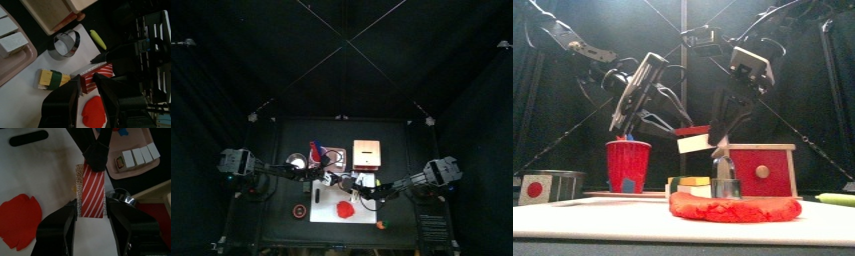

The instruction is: Assemble salmon sushi

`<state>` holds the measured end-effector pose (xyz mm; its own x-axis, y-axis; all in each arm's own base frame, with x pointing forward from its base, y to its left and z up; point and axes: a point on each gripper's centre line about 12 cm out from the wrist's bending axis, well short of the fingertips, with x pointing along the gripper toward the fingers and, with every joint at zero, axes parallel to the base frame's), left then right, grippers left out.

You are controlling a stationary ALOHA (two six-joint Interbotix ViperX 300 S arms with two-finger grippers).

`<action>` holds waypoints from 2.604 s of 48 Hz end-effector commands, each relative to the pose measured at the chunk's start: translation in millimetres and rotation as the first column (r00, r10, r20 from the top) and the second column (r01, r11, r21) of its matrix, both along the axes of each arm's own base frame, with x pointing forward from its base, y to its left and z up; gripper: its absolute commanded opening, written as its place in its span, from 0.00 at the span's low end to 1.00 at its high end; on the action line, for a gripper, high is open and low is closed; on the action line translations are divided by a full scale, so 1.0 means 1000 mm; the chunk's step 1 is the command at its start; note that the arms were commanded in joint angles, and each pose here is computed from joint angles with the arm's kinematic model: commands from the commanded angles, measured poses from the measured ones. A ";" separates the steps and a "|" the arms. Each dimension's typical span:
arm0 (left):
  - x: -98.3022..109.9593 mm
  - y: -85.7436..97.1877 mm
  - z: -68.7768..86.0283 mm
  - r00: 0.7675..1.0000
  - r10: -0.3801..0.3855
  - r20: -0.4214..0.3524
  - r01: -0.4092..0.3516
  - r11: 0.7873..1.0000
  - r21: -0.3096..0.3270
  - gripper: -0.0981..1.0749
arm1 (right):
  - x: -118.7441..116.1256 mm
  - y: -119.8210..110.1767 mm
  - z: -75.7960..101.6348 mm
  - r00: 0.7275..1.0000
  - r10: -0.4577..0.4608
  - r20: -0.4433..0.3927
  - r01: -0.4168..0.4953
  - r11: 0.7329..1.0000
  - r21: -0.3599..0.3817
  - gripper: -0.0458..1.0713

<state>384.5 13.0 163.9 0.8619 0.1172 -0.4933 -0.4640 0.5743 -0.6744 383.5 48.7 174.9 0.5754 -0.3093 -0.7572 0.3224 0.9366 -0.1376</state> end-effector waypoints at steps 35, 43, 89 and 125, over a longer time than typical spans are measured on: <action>0.000 0.000 0.020 0.998 -0.040 0.055 0.037 0.998 0.055 0.83 | 0.010 0.001 0.023 0.998 0.001 0.067 -0.001 1.000 0.013 0.67; -0.005 0.000 0.029 0.996 -0.041 0.079 0.036 0.998 0.059 0.82 | 0.008 0.001 0.022 0.998 -0.002 0.062 0.001 1.000 0.013 0.67; 0.010 -0.023 0.029 0.992 -0.085 0.096 0.081 0.996 0.043 0.44 | 0.008 -0.005 0.022 0.998 -0.016 0.064 0.015 1.000 0.016 0.67; 0.017 -0.024 0.011 0.998 -0.045 0.036 0.046 0.999 -0.026 0.44 | 0.013 -0.005 0.028 0.996 -0.005 0.085 0.004 1.000 0.007 0.67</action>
